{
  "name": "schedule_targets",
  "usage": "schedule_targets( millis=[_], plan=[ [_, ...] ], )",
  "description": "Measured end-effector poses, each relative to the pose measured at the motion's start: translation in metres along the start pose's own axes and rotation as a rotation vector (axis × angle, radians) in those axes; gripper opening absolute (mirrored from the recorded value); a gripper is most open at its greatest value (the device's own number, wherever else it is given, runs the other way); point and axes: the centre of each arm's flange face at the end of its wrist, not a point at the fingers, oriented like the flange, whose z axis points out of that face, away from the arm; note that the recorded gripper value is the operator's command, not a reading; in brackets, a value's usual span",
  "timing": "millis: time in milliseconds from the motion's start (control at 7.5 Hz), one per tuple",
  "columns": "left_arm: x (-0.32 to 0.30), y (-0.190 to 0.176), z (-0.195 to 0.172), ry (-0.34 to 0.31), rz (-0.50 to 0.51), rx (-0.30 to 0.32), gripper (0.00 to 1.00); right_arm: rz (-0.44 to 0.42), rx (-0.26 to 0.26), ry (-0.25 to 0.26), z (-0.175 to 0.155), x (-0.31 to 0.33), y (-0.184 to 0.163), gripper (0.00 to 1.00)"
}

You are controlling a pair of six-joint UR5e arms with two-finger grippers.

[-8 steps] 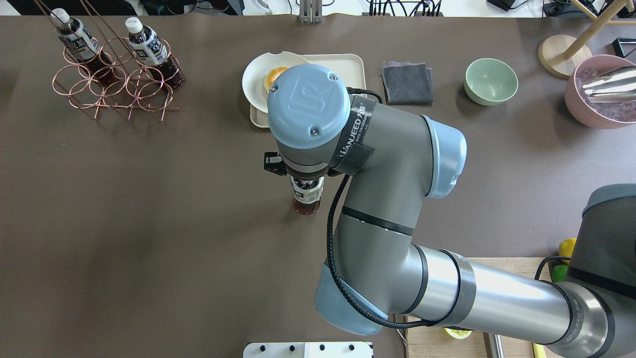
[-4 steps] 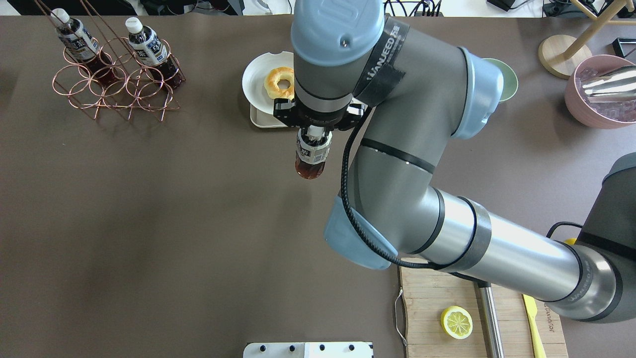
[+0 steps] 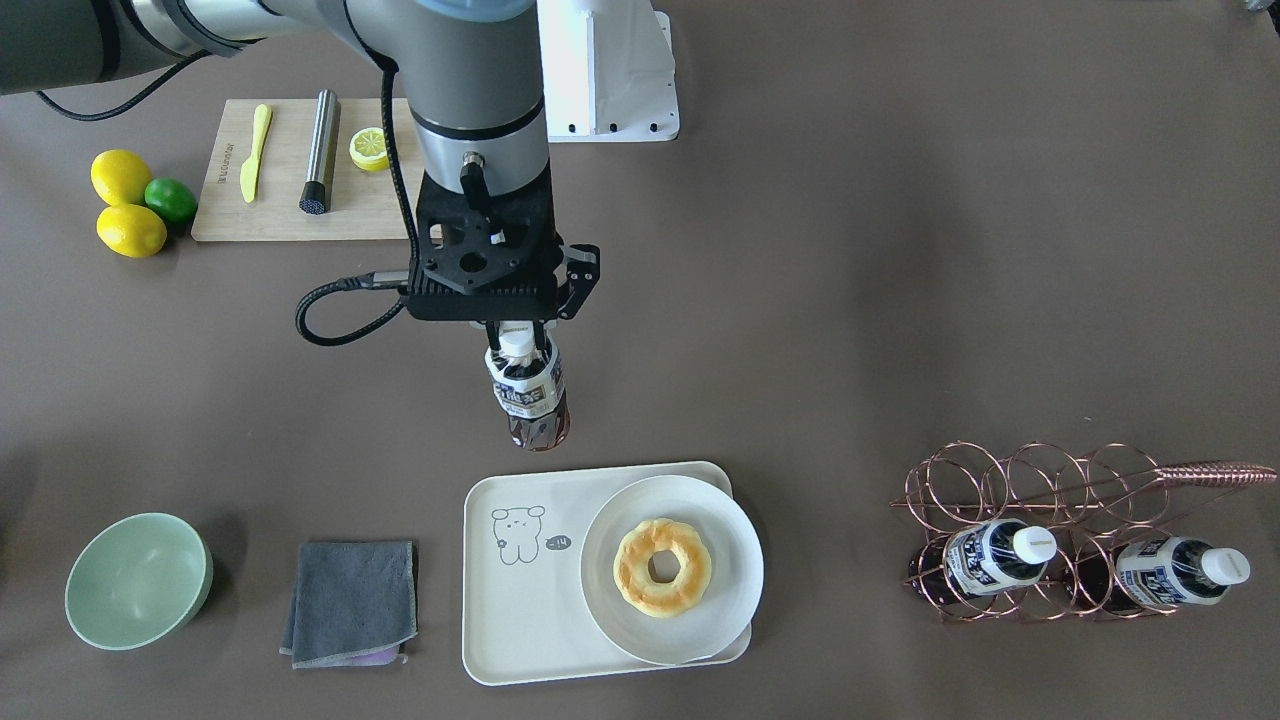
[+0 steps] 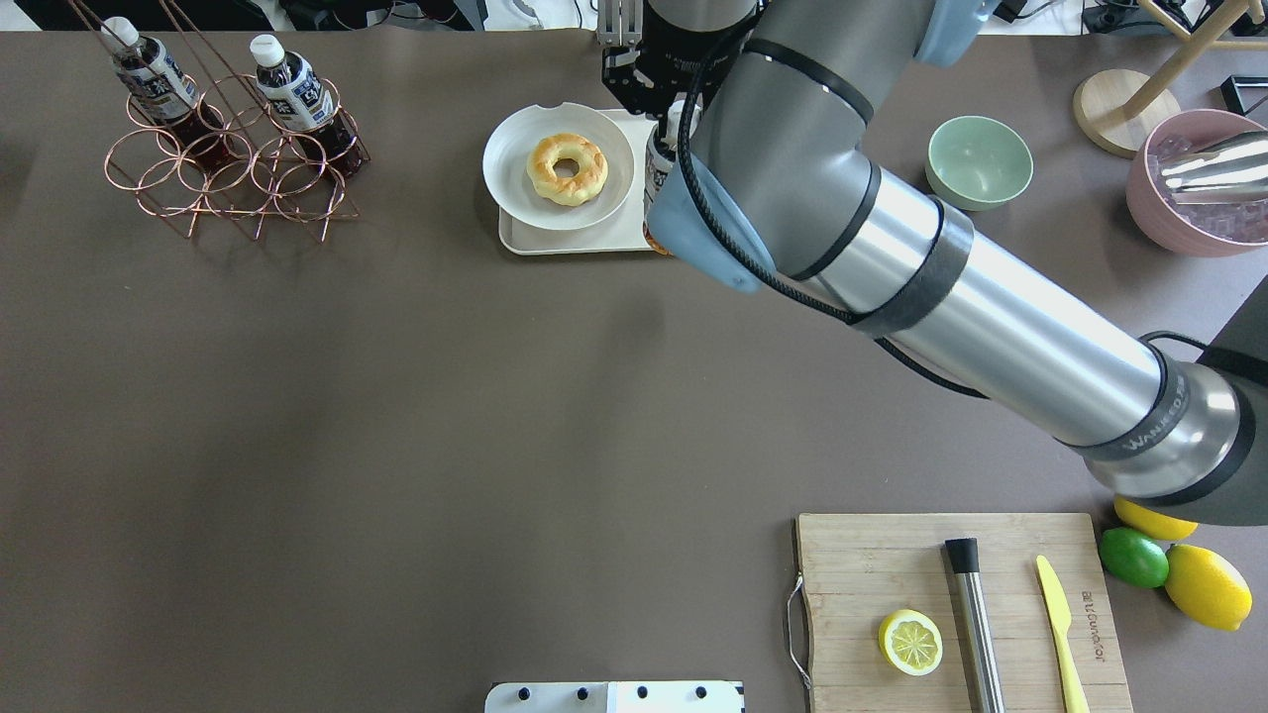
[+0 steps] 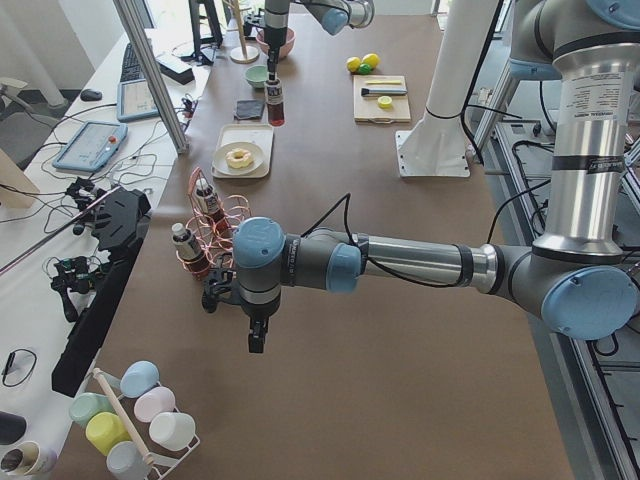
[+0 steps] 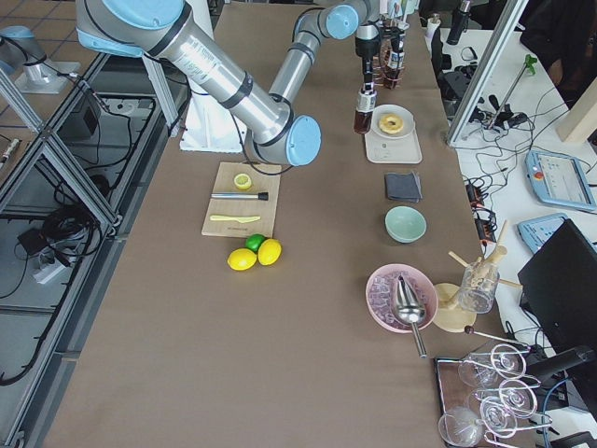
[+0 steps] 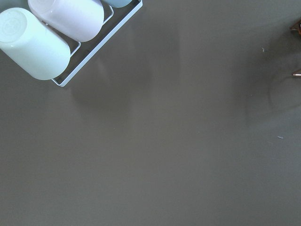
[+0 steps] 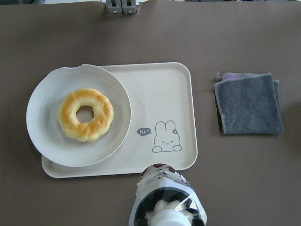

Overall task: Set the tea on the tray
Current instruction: 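Carry the bottle with the right gripper onto the tray beside the plate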

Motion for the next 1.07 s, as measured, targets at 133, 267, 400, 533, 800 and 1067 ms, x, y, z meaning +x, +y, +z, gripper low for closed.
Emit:
schedule_targets(
  millis=[133, 267, 400, 533, 800, 1067],
  plan=[
    [0.001, -0.003, 0.000, 0.000, 0.001, 0.000, 0.97, -0.014, -0.003, 0.021, 0.002, 0.010, -0.035, 0.00],
    [0.001, -0.005, 0.000, 0.001, 0.002, -0.001, 0.97, -0.023, -0.002, 0.024, 0.012, 0.020, -0.063, 0.00],
    [0.002, -0.007, 0.000, 0.001, 0.003, 0.000, 0.97, -0.033, 0.011, 0.011, 0.029, 0.026, -0.086, 0.00],
    [0.002, -0.009, 0.001, 0.001, 0.003, -0.001, 0.97, -0.037, 0.019, 0.004, 0.046, 0.028, -0.100, 0.00],
    [-0.001, -0.016, 0.004, 0.001, 0.000, -0.005, 0.97, -0.040, 0.018, 0.010, 0.066, 0.027, -0.114, 0.00],
    [-0.002, -0.025, 0.006, 0.001, -0.001, -0.006, 0.97, -0.054, 0.027, 0.006, 0.086, 0.024, -0.119, 0.00]
  ],
)
